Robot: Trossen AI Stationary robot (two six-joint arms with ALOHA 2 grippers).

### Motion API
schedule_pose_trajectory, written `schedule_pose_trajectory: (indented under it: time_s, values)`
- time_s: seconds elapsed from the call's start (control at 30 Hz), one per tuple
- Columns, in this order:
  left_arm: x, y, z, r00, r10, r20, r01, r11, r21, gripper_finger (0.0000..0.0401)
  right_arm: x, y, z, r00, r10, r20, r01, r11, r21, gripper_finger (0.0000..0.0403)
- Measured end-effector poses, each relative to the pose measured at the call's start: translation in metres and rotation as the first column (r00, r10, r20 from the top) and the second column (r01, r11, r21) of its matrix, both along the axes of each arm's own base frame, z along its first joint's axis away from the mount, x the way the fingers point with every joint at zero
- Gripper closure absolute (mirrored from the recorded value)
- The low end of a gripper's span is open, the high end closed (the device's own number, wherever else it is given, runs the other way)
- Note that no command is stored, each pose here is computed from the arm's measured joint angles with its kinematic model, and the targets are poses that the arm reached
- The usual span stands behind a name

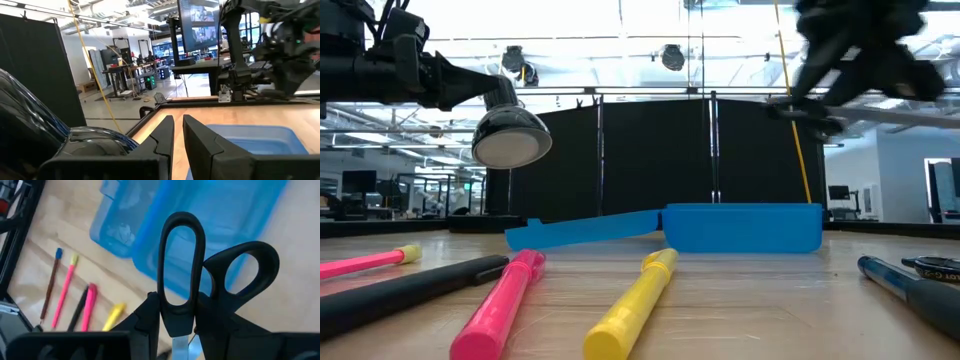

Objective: Pick & place school supplies into a supply box
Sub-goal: Put the scissors into the supply box

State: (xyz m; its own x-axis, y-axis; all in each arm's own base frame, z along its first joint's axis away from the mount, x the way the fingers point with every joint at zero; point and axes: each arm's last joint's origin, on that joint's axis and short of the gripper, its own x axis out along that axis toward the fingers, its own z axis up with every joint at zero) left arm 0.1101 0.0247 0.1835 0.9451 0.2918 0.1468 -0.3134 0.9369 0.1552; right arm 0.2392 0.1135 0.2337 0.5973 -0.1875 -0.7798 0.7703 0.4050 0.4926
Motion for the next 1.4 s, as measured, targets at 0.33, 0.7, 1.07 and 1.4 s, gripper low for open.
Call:
schedule_pose_trajectory:
  time_s: [0.33, 0.7, 1.07, 1.4]
  values:
    - [0.000, 0.000, 0.000, 1.000, 0.001, 0.003, -0.001, 1.000, -0.007, 0.0354, 0.040, -0.076, 0.047, 0.999, -0.029, 0.029, 0.029, 1.000, -0.010, 0.0313]
    - [0.000, 0.000, 0.000, 1.000, -0.001, 0.012, 0.002, 1.000, -0.024, 0.0354, 0.062, -0.112, 0.002, 0.975, -0.169, -0.145, 0.176, 0.984, 0.040, 0.0313]
    - [0.000, 0.000, 0.001, 1.000, -0.004, 0.026, 0.005, 0.999, -0.039, 0.0354, 0.088, -0.126, -0.038, 0.967, -0.166, -0.195, 0.179, 0.982, 0.052, 0.0313]
    - [0.000, 0.000, 0.002, 1.000, -0.004, 0.028, 0.005, 0.999, -0.039, 0.0354, 0.092, -0.135, -0.055, 0.950, -0.191, -0.248, 0.209, 0.977, 0.051, 0.0313]
